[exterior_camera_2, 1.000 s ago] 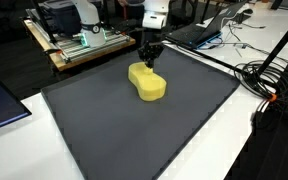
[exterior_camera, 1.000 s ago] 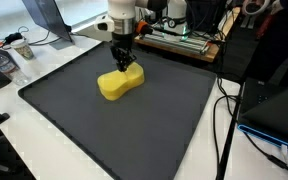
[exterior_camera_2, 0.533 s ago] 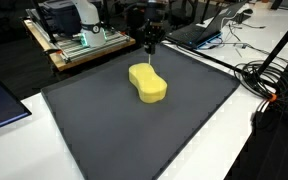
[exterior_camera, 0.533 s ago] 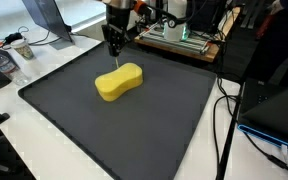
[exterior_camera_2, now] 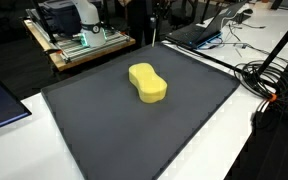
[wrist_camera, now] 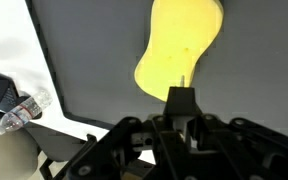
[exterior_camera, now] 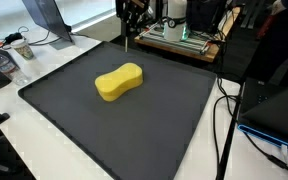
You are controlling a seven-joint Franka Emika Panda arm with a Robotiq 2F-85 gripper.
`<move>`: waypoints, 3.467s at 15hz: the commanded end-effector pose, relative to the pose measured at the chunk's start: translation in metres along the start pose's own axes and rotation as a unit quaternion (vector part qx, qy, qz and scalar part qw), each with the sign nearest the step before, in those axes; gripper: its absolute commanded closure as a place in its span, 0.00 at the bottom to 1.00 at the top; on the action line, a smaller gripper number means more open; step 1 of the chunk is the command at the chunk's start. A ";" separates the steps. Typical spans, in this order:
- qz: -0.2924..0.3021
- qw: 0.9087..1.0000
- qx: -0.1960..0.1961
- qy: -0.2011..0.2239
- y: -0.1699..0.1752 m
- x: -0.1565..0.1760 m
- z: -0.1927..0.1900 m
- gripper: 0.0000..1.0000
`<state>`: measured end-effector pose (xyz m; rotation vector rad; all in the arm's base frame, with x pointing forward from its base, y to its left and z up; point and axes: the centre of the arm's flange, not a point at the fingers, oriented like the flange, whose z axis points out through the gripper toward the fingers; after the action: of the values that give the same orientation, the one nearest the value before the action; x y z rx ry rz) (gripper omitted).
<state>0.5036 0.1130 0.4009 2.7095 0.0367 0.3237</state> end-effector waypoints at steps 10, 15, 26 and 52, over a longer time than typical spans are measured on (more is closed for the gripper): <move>-0.056 0.984 -0.167 0.029 -0.144 -0.014 -0.002 0.96; -0.069 0.975 -0.212 0.004 -0.182 0.000 0.028 0.96; -0.069 0.971 -0.209 -0.088 -0.202 0.029 0.068 0.96; 0.081 0.984 0.065 -0.148 0.031 0.132 0.102 0.84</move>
<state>0.6548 0.0542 0.3517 2.8666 -0.2561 -0.0410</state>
